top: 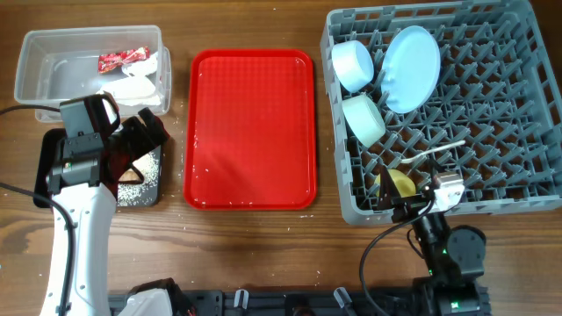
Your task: Sort waste into correct bins and load items into the dishwasher rack
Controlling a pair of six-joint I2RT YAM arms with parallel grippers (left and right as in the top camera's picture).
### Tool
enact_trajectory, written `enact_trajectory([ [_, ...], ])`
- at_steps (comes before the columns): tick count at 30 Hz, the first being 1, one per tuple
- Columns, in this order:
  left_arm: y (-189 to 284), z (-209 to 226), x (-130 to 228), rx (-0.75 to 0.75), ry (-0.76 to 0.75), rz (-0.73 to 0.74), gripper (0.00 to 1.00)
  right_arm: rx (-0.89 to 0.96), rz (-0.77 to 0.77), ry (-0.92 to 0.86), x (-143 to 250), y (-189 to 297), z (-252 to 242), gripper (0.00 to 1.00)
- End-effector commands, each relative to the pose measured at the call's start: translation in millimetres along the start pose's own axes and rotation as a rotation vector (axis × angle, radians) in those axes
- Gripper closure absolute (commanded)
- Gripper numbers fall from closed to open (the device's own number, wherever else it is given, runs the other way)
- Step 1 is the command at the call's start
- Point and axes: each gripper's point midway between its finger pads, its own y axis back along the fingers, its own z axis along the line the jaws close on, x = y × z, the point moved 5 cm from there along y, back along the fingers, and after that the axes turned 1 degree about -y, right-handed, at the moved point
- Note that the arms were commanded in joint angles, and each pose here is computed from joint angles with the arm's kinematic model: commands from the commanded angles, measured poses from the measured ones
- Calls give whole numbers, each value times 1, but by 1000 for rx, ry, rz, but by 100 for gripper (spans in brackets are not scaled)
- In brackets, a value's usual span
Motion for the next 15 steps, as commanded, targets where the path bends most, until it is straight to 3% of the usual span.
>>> enact_trajectory([
  [1,6,0,-6,2,2,-25,0,-9,-30,32,-3,1,1,0],
  [15,6,0,-6,2,2,-25,0,-16,-90,40,-9,2,2,0],
])
